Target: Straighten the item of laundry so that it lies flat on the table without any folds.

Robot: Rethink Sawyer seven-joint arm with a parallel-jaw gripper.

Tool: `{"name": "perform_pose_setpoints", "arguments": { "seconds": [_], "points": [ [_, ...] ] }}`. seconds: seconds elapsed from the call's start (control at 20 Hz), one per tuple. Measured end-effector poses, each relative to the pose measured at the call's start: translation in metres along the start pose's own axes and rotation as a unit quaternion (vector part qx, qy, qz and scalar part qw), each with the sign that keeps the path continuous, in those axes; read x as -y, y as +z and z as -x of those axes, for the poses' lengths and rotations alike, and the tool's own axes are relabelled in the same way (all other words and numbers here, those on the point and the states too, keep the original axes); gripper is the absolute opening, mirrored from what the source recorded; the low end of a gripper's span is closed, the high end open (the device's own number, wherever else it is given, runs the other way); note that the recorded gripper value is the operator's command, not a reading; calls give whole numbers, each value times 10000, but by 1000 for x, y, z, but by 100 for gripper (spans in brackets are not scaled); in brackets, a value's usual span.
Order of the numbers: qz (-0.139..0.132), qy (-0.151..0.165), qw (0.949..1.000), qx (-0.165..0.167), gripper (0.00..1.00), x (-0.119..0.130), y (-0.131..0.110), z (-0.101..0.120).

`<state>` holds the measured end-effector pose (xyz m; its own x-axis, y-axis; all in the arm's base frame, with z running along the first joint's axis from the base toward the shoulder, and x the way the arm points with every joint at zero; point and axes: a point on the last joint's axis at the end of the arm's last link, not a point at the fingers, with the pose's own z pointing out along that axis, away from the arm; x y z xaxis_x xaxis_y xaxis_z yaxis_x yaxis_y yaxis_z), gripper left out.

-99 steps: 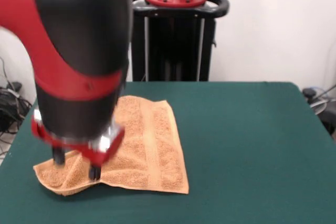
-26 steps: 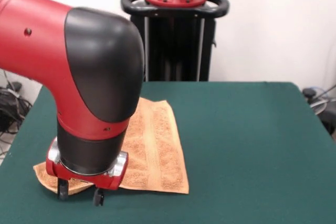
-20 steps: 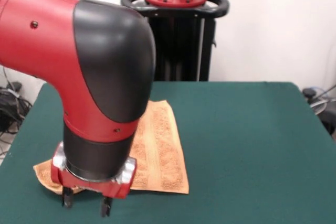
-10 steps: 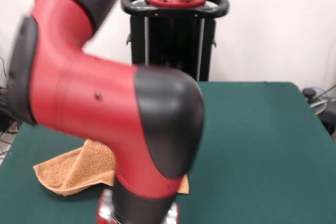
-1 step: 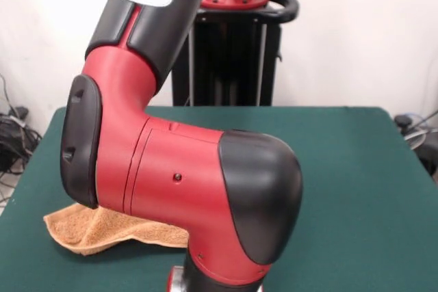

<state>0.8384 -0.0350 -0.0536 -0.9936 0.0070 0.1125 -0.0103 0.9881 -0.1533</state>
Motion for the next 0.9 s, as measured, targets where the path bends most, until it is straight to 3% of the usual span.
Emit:
{"name": "perform_pose_setpoints", "arguments": {
  "seconds": [0.25, 0.55, 0.7, 0.8, 0.85, 0.9],
  "points": [
    [171, 0, 9985, -515, 100, -9, 5, -12],
    [350, -23, 9897, -1386, 100, -17, 8, -36],
    [441, -24, 9794, -1972, 100, -18, -1, -50],
    [463, -23, 9762, -2118, 100, -18, -6, -53],
    [500, -16, 9707, -2348, 100, -17, -18, -57],
    [515, -11, 9685, -2435, 100, -16, -26, -58]
  ]
}}
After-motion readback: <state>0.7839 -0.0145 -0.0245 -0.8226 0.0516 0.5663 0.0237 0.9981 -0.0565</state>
